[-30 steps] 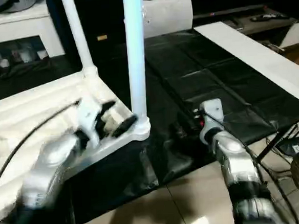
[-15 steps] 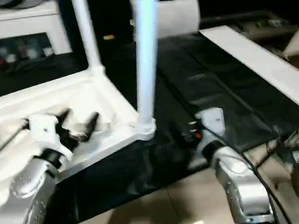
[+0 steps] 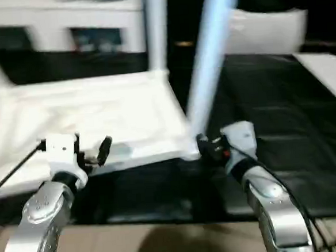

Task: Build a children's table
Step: Rotate table base

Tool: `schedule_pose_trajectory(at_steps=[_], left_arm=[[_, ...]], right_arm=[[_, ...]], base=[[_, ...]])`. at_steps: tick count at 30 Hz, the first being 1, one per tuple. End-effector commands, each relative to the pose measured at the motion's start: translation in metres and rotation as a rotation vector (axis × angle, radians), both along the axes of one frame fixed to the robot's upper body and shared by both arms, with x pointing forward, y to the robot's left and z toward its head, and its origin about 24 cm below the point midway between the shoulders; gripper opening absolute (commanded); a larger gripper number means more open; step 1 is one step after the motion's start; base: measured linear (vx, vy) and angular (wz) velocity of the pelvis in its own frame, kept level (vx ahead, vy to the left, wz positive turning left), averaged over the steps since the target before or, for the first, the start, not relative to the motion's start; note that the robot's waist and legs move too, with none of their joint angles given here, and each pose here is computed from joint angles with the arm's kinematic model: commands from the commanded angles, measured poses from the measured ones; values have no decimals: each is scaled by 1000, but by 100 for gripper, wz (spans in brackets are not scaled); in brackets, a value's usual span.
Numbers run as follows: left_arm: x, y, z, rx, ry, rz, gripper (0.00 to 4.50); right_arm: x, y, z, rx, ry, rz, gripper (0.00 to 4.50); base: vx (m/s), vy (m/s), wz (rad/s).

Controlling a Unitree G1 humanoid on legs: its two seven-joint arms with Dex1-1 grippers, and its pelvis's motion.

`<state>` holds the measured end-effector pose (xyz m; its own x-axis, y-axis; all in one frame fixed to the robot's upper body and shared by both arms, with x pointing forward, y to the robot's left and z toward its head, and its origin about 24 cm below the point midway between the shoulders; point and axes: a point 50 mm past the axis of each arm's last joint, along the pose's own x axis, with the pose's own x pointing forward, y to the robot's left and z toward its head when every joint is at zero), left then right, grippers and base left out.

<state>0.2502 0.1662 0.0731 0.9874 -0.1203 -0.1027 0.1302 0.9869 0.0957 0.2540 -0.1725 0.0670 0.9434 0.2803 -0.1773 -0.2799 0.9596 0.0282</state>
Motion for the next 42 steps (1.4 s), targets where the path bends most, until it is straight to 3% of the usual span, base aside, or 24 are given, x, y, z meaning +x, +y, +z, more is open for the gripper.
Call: schedule_pose_trajectory(at_steps=[1,9,15,24,42], left_arm=[[-1,-10,4,-9,-25,-47,442],[-6,-12,3,-23,-19,-90,442],[-9,-12,4,-38,-31,-115,442],[-13,-14,2,-44,-19,-131,442],[-19,-15,1,-64,-16,-133,442]], right_arm=[[-6,-8,-1,-26,8,-15,450],[-16,-2,-1,14,3,0,450],[-22,-8,-1,22,-25,-40,450],[-23,-17,6,11,-68,-27,450],[-25,-12,8,5,-73,7,450]], base=[[0,0,0],[0,0,0],[0,0,0],[0,0,0],[15,4,0]])
